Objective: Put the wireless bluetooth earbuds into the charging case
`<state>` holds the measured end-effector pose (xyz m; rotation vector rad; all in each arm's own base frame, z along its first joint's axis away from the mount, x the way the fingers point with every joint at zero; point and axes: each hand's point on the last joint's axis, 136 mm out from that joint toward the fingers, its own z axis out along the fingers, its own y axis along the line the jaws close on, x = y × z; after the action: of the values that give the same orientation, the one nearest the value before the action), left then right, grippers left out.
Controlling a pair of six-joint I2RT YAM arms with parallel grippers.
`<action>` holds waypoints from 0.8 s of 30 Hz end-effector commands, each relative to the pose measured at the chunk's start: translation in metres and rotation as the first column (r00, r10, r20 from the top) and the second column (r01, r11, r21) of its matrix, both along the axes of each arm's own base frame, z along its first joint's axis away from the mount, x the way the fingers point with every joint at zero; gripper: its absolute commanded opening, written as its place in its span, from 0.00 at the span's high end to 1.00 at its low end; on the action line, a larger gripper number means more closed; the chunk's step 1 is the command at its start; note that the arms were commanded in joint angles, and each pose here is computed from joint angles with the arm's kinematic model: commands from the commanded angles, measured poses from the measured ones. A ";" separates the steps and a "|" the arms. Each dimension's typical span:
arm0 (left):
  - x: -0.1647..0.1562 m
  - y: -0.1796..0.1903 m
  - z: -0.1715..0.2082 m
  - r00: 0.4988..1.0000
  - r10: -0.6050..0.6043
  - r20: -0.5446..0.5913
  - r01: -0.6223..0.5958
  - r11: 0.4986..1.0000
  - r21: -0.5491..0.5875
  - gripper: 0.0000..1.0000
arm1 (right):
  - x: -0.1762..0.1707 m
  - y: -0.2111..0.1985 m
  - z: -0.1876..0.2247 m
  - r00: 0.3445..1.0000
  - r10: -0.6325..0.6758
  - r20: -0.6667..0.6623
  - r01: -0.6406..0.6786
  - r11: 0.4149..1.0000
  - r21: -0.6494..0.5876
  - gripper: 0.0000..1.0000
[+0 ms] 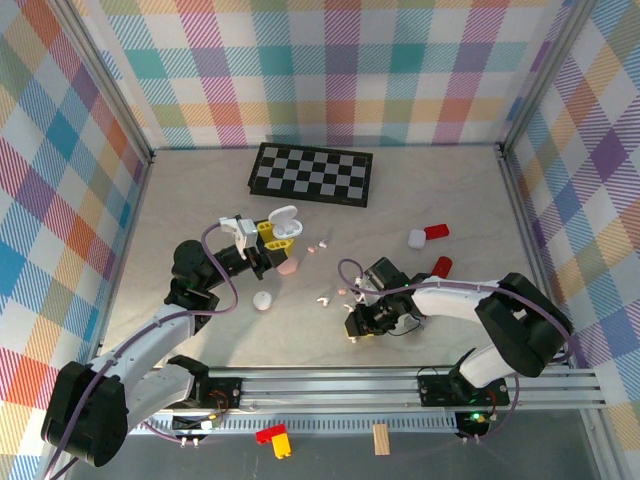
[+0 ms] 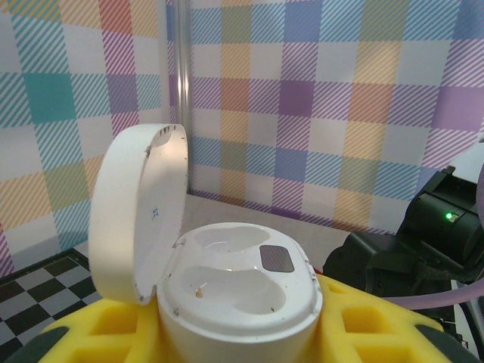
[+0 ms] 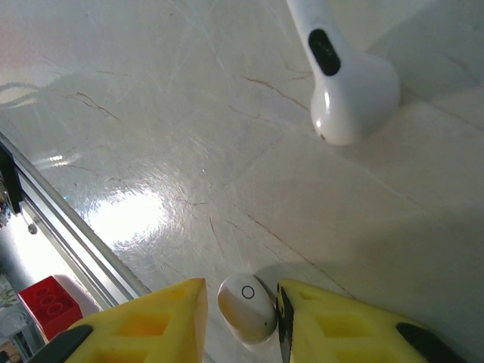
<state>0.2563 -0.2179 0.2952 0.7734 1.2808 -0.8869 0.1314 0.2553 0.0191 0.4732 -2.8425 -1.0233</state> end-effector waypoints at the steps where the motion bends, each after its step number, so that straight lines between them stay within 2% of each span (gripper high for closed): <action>1: -0.003 0.005 0.007 0.999 0.006 0.043 -0.006 1.000 -0.011 0.72 | -0.020 -0.004 -0.005 0.997 0.079 -0.013 -0.079 0.997 -0.016 0.70; 8: -0.003 0.005 0.008 0.999 0.010 0.048 -0.009 1.000 -0.012 0.72 | -0.021 -0.009 -0.009 0.990 0.138 0.028 -0.136 0.988 -0.078 0.74; 15: -0.002 0.005 0.009 0.999 0.008 0.046 -0.008 1.000 -0.011 0.72 | -0.012 -0.008 -0.008 0.993 0.105 0.053 -0.099 0.990 -0.104 0.81; 20: 0.000 0.004 0.008 0.999 0.007 0.044 -0.007 1.000 -0.008 0.72 | 0.007 -0.015 0.006 0.988 0.034 0.149 -0.011 0.989 -0.150 0.82; 24: 0.001 0.004 0.006 0.999 0.009 0.047 -0.009 1.000 0.000 0.72 | 0.033 -0.037 0.023 0.956 -0.049 0.290 0.126 0.958 -0.256 0.81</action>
<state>0.2562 -0.2175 0.2932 0.7730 1.2848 -0.8861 0.1428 0.2369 0.0284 0.5903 -3.0482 -0.7863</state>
